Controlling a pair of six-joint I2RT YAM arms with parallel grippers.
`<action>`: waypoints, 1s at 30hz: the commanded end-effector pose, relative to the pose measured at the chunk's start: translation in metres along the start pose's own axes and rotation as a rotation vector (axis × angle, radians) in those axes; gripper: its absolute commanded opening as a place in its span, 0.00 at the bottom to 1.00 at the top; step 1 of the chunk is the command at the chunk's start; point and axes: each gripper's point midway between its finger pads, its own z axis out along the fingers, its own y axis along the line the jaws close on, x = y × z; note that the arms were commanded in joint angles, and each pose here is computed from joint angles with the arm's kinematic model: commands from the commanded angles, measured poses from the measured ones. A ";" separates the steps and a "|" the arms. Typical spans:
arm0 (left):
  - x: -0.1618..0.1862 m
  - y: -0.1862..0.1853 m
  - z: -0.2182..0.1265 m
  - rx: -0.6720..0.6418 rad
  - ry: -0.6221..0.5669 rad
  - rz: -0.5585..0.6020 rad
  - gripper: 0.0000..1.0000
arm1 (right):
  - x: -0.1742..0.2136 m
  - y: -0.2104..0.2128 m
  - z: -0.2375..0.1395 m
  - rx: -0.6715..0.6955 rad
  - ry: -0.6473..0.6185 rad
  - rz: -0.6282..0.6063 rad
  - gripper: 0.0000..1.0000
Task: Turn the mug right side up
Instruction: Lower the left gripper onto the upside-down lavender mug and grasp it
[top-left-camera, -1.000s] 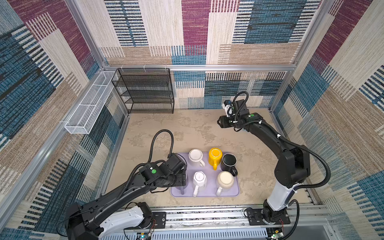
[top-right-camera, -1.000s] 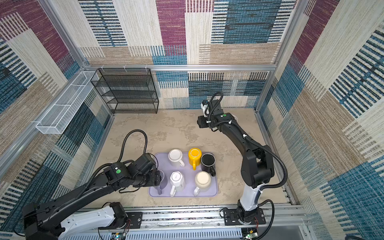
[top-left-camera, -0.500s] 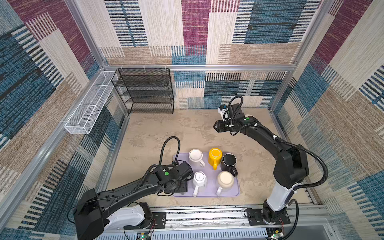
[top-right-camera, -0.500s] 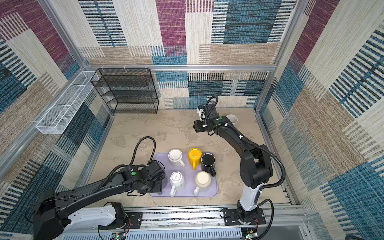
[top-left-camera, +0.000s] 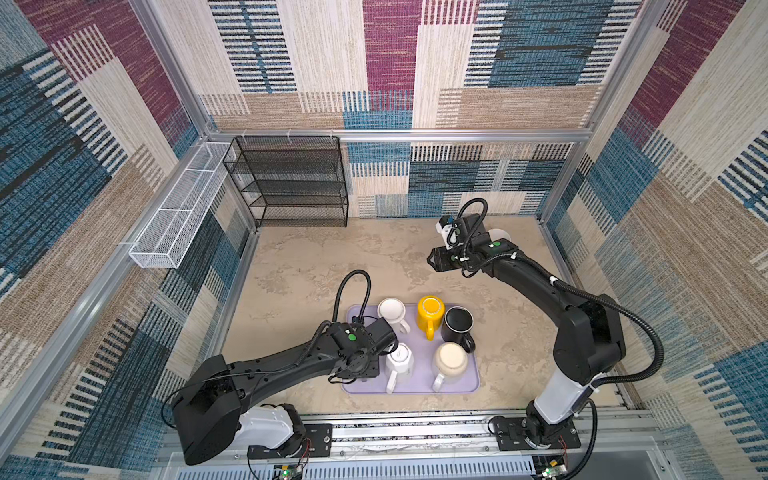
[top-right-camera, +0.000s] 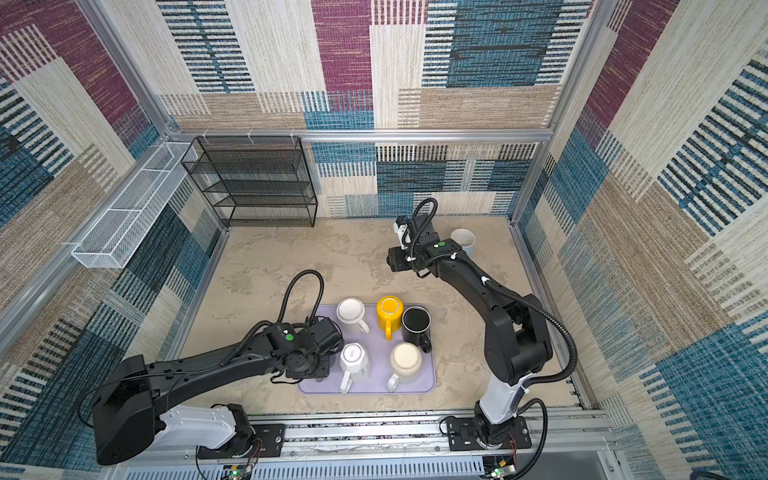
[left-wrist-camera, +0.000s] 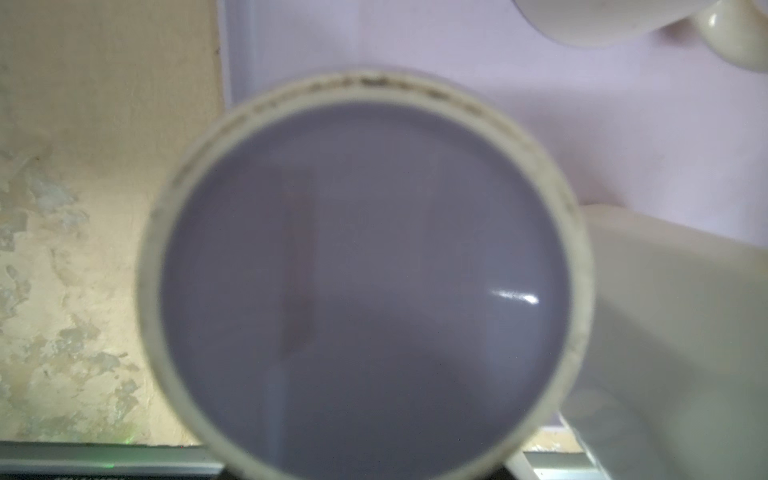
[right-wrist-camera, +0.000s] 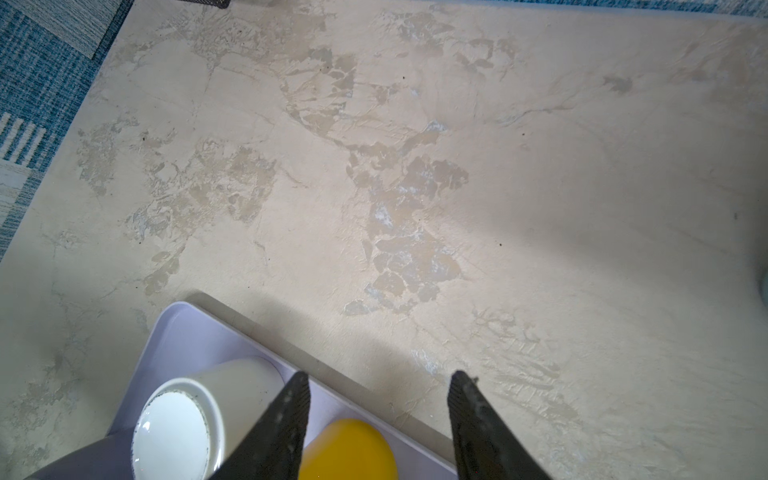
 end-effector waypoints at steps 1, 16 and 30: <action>-0.015 -0.002 0.004 -0.019 -0.037 0.032 0.43 | -0.008 0.005 -0.003 -0.023 -0.040 0.010 0.56; -0.029 0.004 0.014 -0.035 -0.023 0.044 0.32 | -0.001 0.005 -0.003 -0.018 -0.029 0.018 0.56; -0.034 0.002 0.008 -0.022 -0.040 0.004 0.31 | 0.002 0.008 -0.003 -0.026 -0.026 0.018 0.57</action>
